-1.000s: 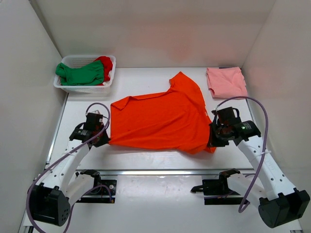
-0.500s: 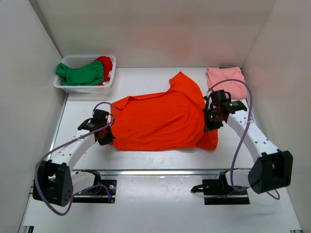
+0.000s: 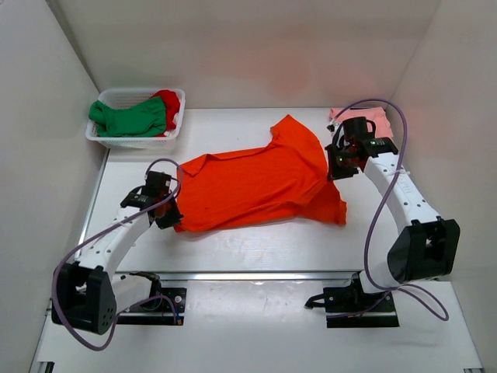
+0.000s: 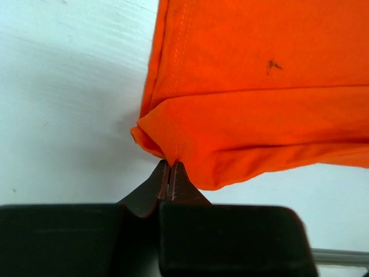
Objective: Fold and stack the t-shirts
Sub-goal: Fold the flattened tshirt in 1/3 of the way
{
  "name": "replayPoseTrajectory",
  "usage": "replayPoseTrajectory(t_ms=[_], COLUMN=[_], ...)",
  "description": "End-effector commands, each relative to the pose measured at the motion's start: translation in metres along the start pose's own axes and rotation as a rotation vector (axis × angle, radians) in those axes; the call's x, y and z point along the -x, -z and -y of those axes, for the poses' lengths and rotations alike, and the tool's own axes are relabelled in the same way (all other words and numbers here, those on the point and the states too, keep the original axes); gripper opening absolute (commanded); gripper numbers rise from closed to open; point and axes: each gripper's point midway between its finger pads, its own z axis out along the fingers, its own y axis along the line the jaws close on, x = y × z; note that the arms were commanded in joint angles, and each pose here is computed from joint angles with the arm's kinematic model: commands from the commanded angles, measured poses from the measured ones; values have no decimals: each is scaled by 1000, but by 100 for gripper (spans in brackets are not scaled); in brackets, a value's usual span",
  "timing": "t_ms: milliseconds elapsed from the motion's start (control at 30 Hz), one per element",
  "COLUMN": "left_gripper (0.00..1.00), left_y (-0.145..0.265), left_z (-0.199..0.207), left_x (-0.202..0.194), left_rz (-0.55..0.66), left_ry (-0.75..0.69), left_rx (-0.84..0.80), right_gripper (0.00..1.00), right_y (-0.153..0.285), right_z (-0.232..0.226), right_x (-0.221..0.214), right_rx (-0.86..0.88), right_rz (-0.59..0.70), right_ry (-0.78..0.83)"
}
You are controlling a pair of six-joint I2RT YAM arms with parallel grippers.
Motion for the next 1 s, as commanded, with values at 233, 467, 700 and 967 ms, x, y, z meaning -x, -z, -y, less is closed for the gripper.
replayPoseTrajectory(t_ms=[233,467,700,967], left_gripper=[0,0,0,0], left_y=[46,46,43,26], left_z=[7,7,-1,6], left_x=[-20,-46,-30,-10], left_rz=[40,-20,64,137], left_ry=[30,1,87,176], left_rx=[-105,-125,-129,-145], right_gripper=[0,0,0,0], right_y=[73,96,87,57], right_z=[-13,-20,-21,-19], right_x=[0,-11,-8,6], right_rx=[16,35,46,56], right_rz=[159,190,184,135], right_ry=[62,69,109,144])
